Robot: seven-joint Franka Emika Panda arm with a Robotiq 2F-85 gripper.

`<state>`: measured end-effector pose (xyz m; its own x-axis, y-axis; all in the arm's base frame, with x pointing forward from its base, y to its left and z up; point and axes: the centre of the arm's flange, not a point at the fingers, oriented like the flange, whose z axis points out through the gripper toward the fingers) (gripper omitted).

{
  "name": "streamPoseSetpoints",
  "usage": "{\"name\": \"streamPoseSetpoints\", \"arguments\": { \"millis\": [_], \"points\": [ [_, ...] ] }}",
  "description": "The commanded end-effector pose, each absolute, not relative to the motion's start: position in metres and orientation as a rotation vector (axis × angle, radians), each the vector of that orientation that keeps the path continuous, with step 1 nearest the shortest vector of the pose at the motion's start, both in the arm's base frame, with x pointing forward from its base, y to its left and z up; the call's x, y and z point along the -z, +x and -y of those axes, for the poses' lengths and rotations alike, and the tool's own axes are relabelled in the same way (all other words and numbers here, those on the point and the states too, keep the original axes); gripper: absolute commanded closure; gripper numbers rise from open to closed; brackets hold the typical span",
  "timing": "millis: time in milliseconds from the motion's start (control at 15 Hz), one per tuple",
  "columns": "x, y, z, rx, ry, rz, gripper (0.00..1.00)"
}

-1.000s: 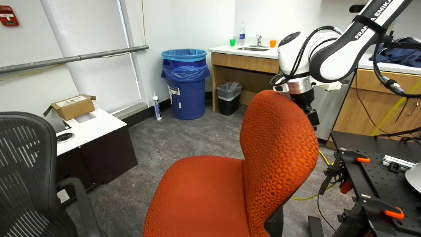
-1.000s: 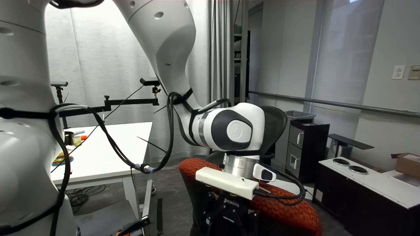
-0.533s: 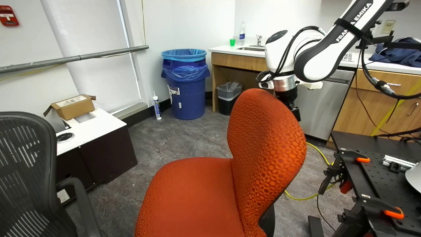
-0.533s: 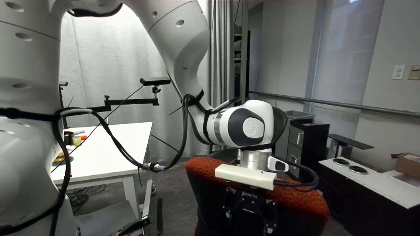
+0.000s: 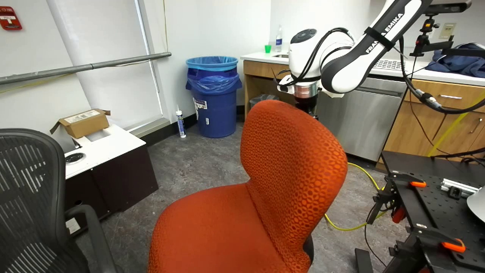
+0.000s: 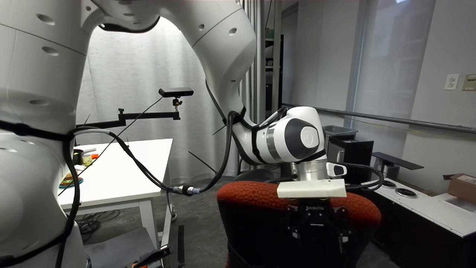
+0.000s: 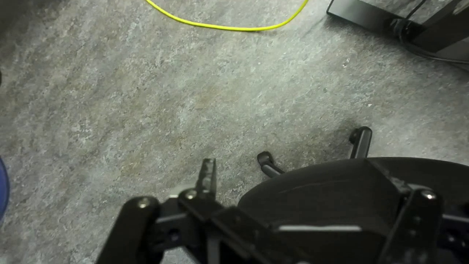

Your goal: Push the chair forward

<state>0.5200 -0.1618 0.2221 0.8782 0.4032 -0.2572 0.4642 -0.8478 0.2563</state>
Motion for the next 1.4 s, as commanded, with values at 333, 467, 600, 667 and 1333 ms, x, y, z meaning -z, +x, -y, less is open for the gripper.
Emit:
{"name": "streamPoseSetpoints", "arguments": {
  "millis": [333,467,600,667,1333],
  "points": [
    [-0.217,0.575,0.155,0.145,2.679,-0.654,0.01],
    [-0.219,0.581,0.155,0.124,2.678,-0.644,0.04],
    [-0.220,0.589,0.152,0.106,2.678,-0.638,0.06],
    [-0.220,0.593,0.149,0.095,2.672,-0.638,0.06],
    [-0.227,0.597,0.162,0.096,2.559,-0.659,0.01]
  ]
}}
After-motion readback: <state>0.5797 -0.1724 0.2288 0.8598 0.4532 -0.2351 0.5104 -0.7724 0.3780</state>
